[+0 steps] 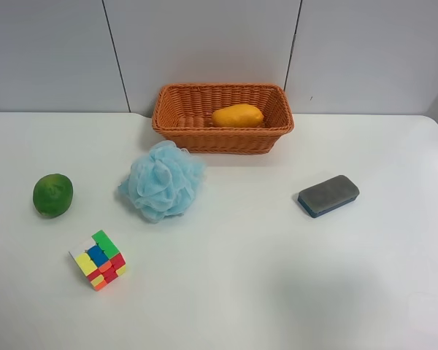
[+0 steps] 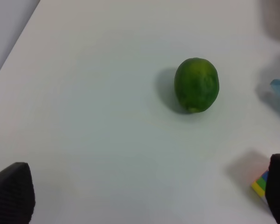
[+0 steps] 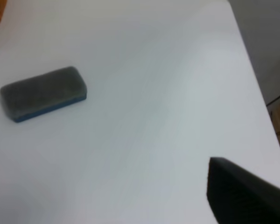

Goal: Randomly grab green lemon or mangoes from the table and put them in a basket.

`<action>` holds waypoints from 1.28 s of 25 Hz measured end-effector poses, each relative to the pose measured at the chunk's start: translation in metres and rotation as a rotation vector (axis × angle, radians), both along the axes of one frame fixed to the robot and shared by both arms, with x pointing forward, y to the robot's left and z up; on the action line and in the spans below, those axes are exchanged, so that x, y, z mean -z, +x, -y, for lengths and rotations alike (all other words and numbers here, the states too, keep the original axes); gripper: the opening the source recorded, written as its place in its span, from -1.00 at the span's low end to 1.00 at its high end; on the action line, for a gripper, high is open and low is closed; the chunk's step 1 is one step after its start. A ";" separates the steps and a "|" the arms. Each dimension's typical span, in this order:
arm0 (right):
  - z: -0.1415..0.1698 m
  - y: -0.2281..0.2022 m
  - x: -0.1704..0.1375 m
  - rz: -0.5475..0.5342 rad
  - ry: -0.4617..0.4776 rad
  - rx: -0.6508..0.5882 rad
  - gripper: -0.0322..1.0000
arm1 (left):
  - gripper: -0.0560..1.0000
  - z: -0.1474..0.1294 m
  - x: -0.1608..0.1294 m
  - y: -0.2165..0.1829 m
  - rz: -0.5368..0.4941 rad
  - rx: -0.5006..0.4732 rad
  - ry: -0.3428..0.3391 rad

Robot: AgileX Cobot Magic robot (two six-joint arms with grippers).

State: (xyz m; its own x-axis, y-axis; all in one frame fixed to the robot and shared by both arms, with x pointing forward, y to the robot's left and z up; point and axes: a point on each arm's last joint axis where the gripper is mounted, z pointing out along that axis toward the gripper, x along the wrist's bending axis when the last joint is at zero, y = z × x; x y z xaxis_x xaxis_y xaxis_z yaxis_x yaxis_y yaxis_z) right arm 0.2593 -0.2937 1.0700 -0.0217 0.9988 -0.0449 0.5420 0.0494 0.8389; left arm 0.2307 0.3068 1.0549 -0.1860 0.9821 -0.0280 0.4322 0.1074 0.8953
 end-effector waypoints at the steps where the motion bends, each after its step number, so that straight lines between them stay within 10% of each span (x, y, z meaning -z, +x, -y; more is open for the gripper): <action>1: 0.000 -0.002 0.007 -0.004 0.008 0.001 0.89 | 0.99 0.000 0.000 0.000 0.000 0.000 0.000; 32: 0.006 -0.024 0.023 0.084 0.059 0.143 0.81 | 0.99 0.000 0.000 0.000 0.000 0.000 -0.001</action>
State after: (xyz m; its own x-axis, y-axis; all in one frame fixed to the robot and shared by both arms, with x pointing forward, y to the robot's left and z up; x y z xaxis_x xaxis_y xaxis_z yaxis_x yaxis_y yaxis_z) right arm 0.2355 -0.2995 1.0468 0.1219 0.9924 0.0181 0.4681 -0.0736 0.8806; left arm 0.2307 0.3068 1.0549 -0.1865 0.9820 -0.0290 0.4320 0.1085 0.8953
